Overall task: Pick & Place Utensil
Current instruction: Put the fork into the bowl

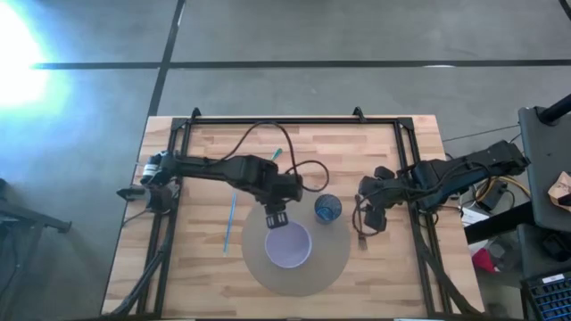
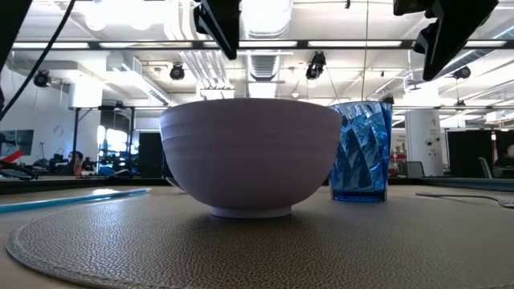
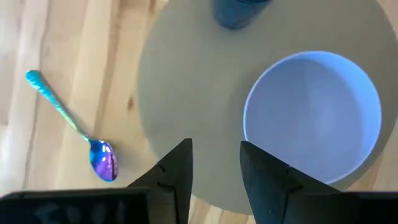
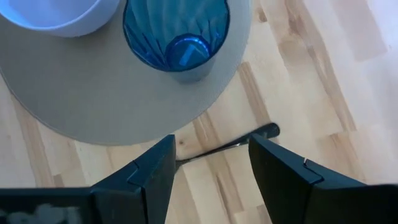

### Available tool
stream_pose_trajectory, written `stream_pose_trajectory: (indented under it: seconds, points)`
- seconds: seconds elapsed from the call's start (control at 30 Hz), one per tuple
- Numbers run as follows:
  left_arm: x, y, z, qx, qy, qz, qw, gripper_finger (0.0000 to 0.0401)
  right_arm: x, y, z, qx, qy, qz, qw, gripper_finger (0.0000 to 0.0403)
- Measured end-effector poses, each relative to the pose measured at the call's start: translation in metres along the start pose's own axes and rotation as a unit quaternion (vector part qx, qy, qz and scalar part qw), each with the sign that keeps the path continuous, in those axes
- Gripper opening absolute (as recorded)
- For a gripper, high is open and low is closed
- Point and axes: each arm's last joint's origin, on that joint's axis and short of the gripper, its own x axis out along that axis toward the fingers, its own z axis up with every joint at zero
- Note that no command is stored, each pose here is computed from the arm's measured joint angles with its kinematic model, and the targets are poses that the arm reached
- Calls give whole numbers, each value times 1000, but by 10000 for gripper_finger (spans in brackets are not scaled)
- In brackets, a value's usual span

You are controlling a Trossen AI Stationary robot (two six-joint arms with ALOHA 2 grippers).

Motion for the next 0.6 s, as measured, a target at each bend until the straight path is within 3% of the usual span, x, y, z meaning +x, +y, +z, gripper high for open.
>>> stream_pose_trajectory:
  seconds: [0.37,0.6]
  points:
    - [-21,16,-25,-33,-34,47,998,124,-2,13,-11,58,7,15,998,201]
    - [-21,25,-51,-53,-70,36,996,123,-3,18,-15,126,12,20,992,201]
